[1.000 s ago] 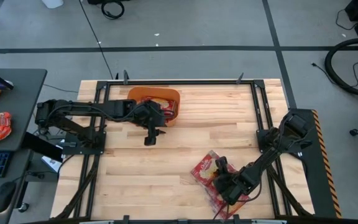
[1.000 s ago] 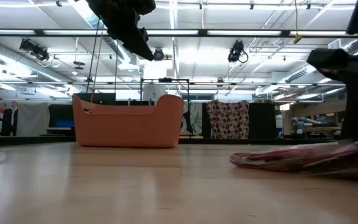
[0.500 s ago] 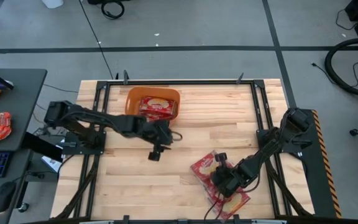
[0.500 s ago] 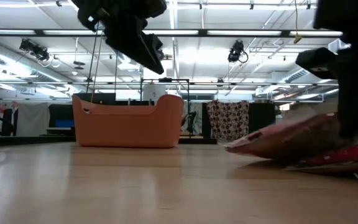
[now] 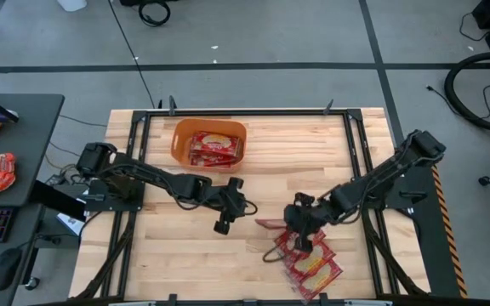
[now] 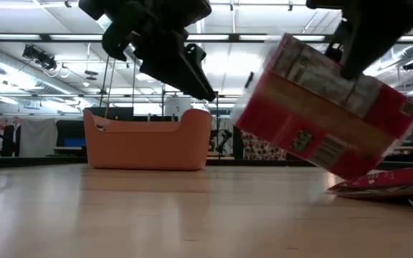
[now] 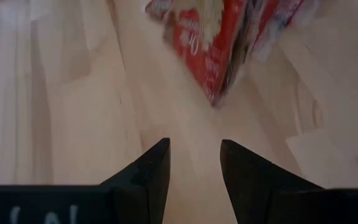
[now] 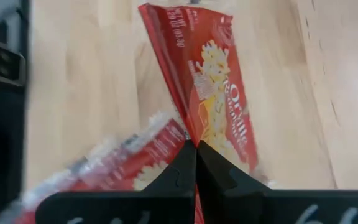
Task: Sort popcorn bags into baskets
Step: Put the popcorn bag into the orange bin
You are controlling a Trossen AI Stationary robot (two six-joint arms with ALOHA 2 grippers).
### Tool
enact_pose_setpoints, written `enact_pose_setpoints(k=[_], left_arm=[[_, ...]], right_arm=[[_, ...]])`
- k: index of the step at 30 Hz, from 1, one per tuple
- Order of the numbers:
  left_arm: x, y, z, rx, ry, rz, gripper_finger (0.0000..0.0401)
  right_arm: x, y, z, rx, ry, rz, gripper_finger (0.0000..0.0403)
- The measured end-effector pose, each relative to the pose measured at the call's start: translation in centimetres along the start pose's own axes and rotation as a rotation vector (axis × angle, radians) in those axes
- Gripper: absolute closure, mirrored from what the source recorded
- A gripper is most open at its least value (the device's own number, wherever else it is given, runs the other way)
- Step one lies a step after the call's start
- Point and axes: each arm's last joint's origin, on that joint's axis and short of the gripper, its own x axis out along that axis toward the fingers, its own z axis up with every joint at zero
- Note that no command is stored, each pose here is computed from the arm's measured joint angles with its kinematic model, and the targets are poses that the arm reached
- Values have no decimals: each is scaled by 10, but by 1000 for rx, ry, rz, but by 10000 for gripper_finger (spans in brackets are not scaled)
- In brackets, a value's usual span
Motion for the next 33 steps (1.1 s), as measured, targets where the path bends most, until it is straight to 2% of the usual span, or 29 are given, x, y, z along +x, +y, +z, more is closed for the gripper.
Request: enact_pose_setpoints(k=[5, 9, 18, 22, 28, 33], left_arm=[[1, 1, 4, -28, -42, 11, 254], [4, 1, 6, -41, -75, 15, 248], [4, 3, 13, -51, -151, -9, 175], [9, 2, 13, -52, -163, -12, 162], [23, 0, 11, -50, -185, -6, 175], [23, 1, 10, -52, -179, -3, 234]], right_arm=[[-9, -13, 12, 71, -29, 31, 398], [-11, -18, 16, 77, -32, 55, 398], [-8, -24, 20, 74, -24, 53, 398], [-8, -27, 23, 82, -37, 53, 398], [-8, -29, 29, 83, -87, 65, 398], [-9, -29, 34, 66, -128, 84, 398]])
